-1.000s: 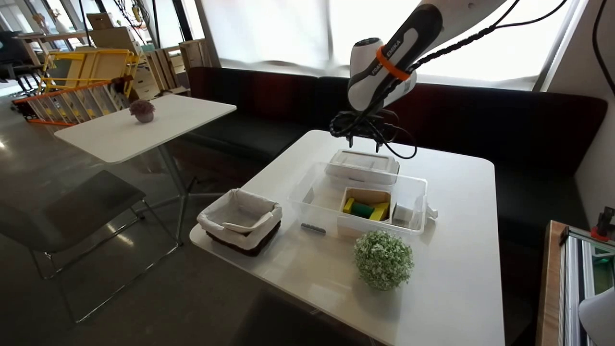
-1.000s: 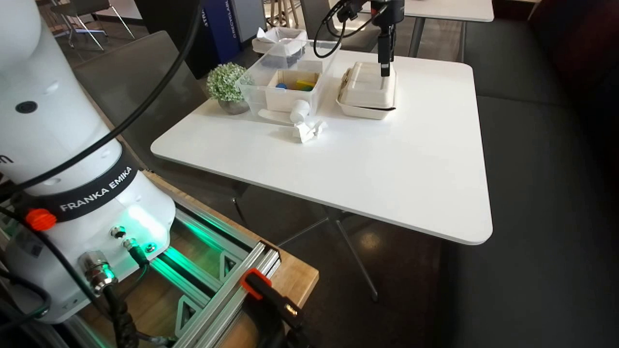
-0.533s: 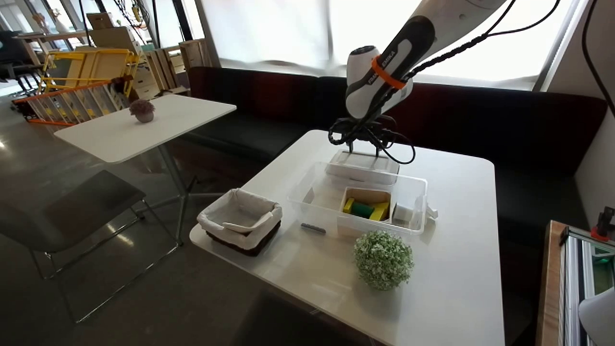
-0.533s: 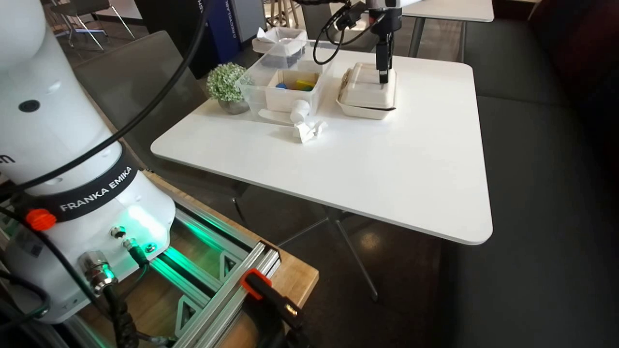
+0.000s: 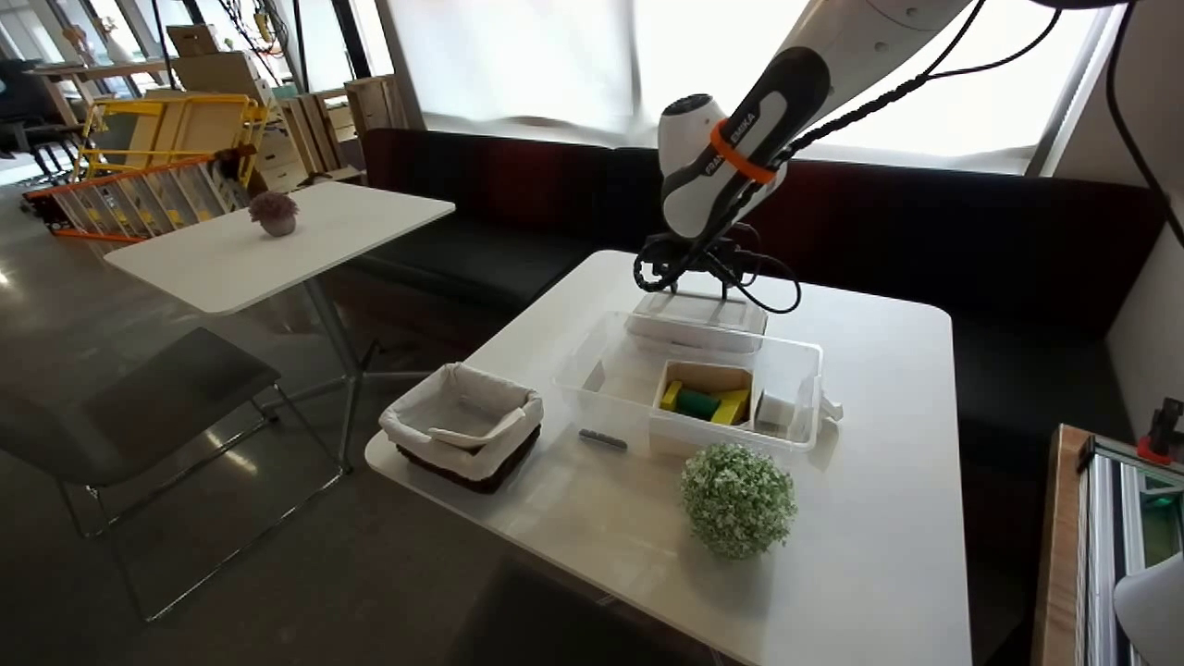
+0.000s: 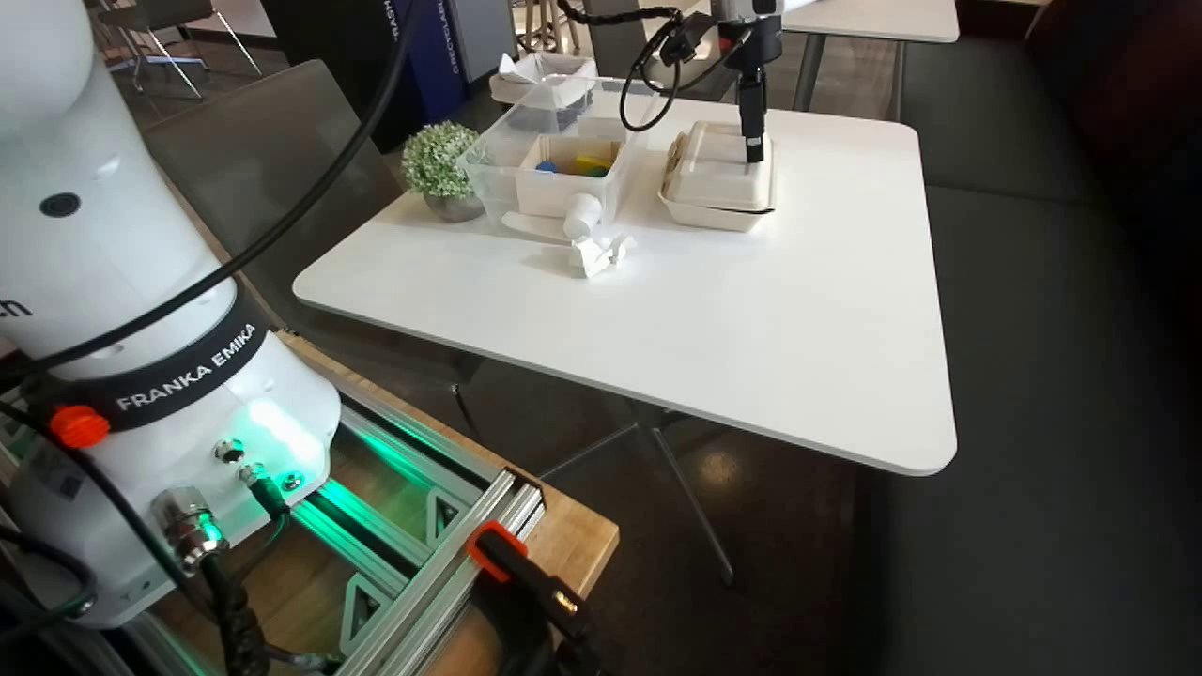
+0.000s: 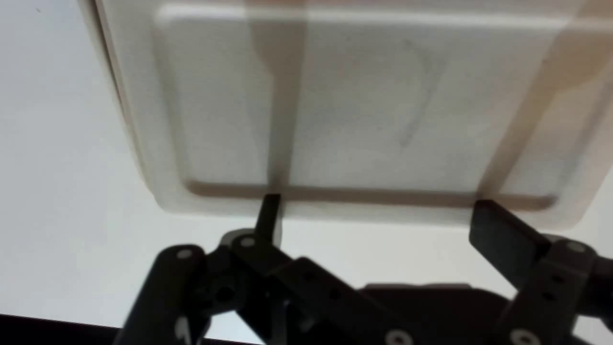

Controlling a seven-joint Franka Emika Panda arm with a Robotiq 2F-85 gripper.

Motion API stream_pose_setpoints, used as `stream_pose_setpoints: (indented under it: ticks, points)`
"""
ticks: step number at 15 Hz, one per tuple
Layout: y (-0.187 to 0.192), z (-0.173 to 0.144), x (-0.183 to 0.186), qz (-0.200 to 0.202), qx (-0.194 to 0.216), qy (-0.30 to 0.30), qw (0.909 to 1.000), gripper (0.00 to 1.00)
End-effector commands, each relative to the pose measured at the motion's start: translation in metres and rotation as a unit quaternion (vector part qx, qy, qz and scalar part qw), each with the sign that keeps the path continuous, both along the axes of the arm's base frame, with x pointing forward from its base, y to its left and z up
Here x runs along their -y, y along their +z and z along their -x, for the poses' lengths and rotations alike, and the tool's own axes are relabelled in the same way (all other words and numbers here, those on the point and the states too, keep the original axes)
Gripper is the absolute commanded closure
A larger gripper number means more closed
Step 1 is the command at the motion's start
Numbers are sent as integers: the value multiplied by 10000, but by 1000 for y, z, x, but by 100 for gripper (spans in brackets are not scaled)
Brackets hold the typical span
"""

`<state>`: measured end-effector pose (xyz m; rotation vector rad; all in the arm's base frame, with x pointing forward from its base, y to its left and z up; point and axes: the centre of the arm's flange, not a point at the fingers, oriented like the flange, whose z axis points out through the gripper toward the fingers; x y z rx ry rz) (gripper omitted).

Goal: Move the styrofoam container to the left

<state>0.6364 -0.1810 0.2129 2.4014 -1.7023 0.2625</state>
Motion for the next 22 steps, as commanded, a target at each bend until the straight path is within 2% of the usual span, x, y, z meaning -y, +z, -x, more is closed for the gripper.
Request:
stream_pose_setpoints:
  ticks: [1, 4, 7, 10, 13, 14, 22]
  points:
    - [-18, -8, -1, 156, -285, 144, 9994, 0]
    - [-22, -11, 1, 267, -280, 419, 9984, 0]
    - [-27, -18, 4, 349, -325, 1009, 9938, 0]
    - [-31, -22, 8, 466, -326, 1718, 9835, 0]
    - [-28, -32, 13, 537, -219, 2163, 9746, 0]
    - [-9, -22, 8, 463, -227, 1864, 9811, 0]
    - [-4, -23, 10, 484, -182, 1878, 9808, 0]
